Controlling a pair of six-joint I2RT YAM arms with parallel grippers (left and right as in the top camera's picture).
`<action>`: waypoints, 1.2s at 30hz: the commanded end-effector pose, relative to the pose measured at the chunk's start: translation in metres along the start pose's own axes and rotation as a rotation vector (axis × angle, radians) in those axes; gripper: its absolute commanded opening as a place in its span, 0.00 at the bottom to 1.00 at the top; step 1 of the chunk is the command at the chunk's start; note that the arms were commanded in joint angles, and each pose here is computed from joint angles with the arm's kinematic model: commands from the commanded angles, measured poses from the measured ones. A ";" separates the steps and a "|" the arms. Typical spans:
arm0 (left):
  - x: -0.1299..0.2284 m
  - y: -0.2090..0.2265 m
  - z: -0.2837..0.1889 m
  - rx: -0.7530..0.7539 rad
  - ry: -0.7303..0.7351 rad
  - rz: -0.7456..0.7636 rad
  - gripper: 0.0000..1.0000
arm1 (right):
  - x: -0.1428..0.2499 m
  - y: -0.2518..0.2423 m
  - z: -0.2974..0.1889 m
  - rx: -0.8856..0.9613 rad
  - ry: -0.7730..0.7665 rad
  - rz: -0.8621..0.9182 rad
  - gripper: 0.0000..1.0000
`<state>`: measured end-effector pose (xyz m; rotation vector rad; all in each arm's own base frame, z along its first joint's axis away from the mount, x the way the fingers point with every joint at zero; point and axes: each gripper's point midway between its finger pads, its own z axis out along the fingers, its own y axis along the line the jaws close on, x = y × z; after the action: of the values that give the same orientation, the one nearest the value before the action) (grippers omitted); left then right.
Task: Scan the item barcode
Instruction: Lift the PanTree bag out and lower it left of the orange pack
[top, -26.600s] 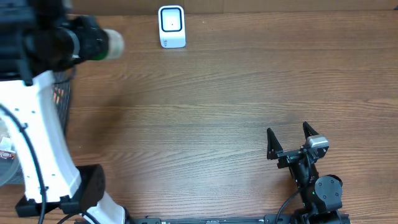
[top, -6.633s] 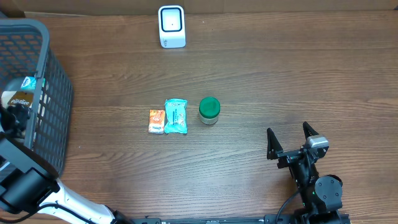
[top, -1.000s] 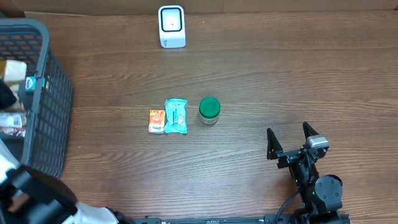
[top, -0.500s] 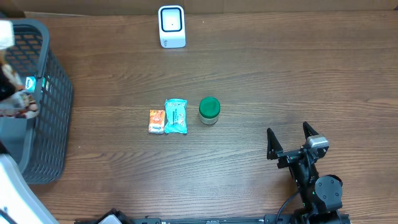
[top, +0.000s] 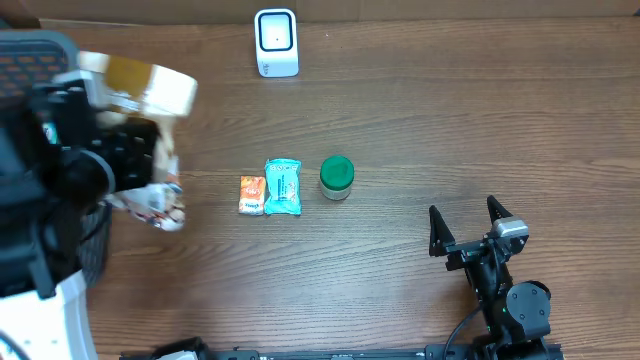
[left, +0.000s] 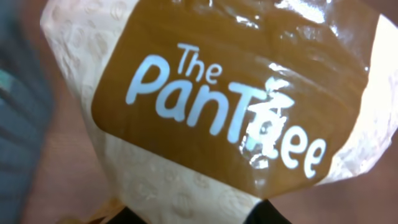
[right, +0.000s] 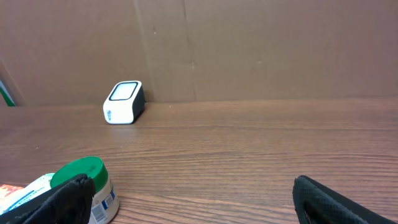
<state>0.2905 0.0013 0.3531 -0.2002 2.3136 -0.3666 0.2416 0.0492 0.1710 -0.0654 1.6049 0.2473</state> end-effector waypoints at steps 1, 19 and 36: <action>0.016 -0.005 0.023 -0.004 0.112 -0.001 0.05 | 0.001 0.000 0.000 -0.005 -0.007 -0.005 1.00; 0.117 0.039 0.158 -0.254 0.633 -0.021 0.06 | 0.001 0.000 0.000 -0.005 -0.007 -0.005 1.00; 0.154 0.087 0.216 -0.442 0.551 -0.154 0.10 | 0.001 0.000 0.000 -0.005 -0.007 -0.005 1.00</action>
<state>0.3370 -0.0068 0.0844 -0.4844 2.9417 -0.0270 0.2416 0.0493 0.1709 -0.0657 1.6052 0.2476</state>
